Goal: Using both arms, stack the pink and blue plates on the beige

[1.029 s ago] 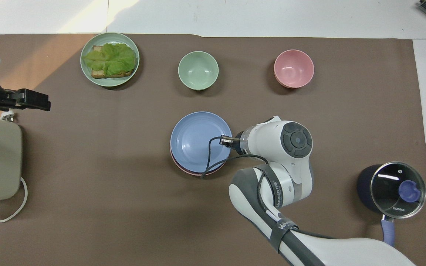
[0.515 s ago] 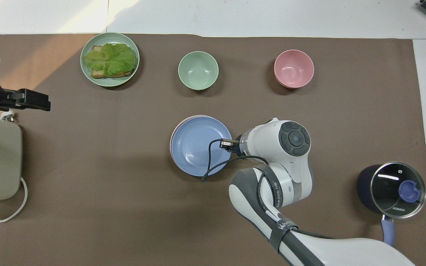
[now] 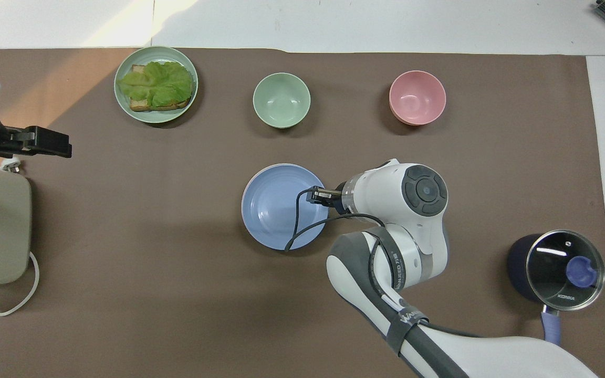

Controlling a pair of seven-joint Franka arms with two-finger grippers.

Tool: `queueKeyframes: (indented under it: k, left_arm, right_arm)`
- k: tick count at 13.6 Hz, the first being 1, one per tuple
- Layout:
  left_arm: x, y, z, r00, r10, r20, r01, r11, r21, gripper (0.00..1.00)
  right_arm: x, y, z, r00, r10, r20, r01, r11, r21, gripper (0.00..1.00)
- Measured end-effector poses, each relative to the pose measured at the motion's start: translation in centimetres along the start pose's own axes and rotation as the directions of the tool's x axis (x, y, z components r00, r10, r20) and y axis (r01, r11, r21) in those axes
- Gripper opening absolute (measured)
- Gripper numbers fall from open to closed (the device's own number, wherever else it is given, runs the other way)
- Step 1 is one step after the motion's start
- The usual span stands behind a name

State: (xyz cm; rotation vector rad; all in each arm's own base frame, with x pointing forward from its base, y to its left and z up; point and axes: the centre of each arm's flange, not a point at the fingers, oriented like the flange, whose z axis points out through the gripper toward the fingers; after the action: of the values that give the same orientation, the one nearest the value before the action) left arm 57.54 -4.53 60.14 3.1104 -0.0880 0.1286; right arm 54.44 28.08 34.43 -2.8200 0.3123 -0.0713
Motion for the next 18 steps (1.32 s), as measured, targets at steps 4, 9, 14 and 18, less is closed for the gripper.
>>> queueKeyframes:
  k: [4, 9, 14, 18]
  left_arm:
    - [0.0, 0.0, 0.0, 1.000, 0.000, 0.000, 0.000, 1.000, 0.000, 1.00]
    - [0.0, 0.0, 0.0, 1.000, 0.000, 0.000, 0.000, 1.000, 0.000, 1.00]
    - [0.0, 0.0, 0.0, 1.000, 0.000, 0.000, 0.000, 1.000, 0.000, 1.00]
    - [0.0, 0.0, 0.0, 1.000, 0.000, 0.000, 0.000, 1.000, 0.000, 1.00]
  right_arm:
    - [4.7, 4.0, -6.8, 0.998, 0.053, -0.040, -0.054, 0.998, -0.025, 1.00]
    - [9.7, 12.4, -17.9, 0.993, 0.053, -0.106, -0.073, 0.977, -0.198, 1.00]
    - [11.1, 20.7, -26.3, 0.995, -0.007, -0.096, -0.017, 0.971, -0.240, 1.00]
    - [10.2, 21.9, -33.0, 0.997, -0.050, -0.053, 0.031, 0.948, -0.317, 1.00]
